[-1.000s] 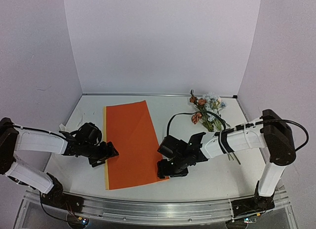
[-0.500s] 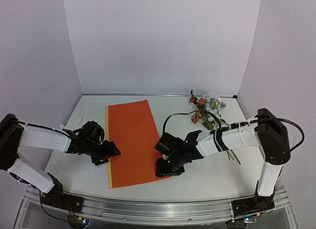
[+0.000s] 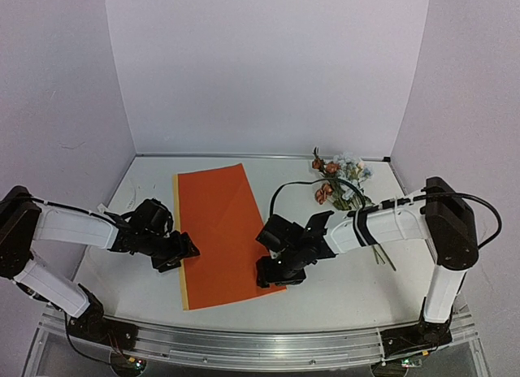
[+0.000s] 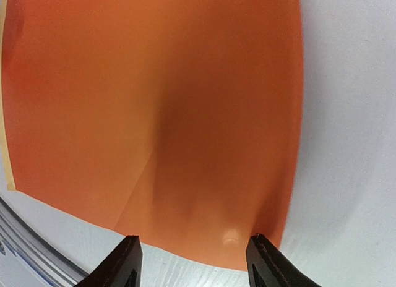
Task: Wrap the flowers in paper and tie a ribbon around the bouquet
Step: Pick up the corner of the folded wrapping paper from the center of the board.
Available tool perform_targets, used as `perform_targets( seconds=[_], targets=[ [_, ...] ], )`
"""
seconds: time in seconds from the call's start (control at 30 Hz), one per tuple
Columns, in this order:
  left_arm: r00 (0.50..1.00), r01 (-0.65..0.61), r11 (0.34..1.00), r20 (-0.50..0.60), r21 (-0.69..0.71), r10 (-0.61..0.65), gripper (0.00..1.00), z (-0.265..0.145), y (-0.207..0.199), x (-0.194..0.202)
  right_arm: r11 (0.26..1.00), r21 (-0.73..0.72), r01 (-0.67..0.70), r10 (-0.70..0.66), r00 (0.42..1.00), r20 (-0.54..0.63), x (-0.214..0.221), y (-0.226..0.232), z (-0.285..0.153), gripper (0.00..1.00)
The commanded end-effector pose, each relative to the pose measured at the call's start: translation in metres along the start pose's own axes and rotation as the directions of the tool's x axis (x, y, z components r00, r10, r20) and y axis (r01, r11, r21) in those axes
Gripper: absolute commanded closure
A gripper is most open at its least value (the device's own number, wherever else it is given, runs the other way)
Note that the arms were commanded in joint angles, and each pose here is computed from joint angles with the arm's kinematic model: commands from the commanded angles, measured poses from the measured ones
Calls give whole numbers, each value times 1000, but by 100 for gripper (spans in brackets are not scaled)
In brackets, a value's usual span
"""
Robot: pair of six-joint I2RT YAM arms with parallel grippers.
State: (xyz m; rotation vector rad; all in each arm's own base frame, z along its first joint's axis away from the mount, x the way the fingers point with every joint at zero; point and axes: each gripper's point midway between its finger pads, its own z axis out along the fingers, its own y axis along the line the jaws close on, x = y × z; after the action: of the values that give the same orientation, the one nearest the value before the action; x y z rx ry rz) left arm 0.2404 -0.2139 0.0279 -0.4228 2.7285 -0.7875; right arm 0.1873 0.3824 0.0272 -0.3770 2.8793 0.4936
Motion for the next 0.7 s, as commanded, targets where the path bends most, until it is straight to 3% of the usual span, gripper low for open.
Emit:
perform_targets(
  seconds=[0.0, 0.2, 0.67],
  targets=[
    [1000, 7, 1000, -8, -17, -7, 26, 1, 4, -3, 999, 46, -15, 12, 998, 63, -18, -21, -18, 38],
    [1000, 5, 1000, -9, -12, -5, 26, 0, 3, -4, 999, 47, -18, 17, 1000, 17, -17, -25, -4, 37],
    [1000, 7, 999, -24, 44, -6, 27, 1, -5, -3, 997, -44, -67, 64, 996, -65, -11, -8, 16, 54]
  ],
)
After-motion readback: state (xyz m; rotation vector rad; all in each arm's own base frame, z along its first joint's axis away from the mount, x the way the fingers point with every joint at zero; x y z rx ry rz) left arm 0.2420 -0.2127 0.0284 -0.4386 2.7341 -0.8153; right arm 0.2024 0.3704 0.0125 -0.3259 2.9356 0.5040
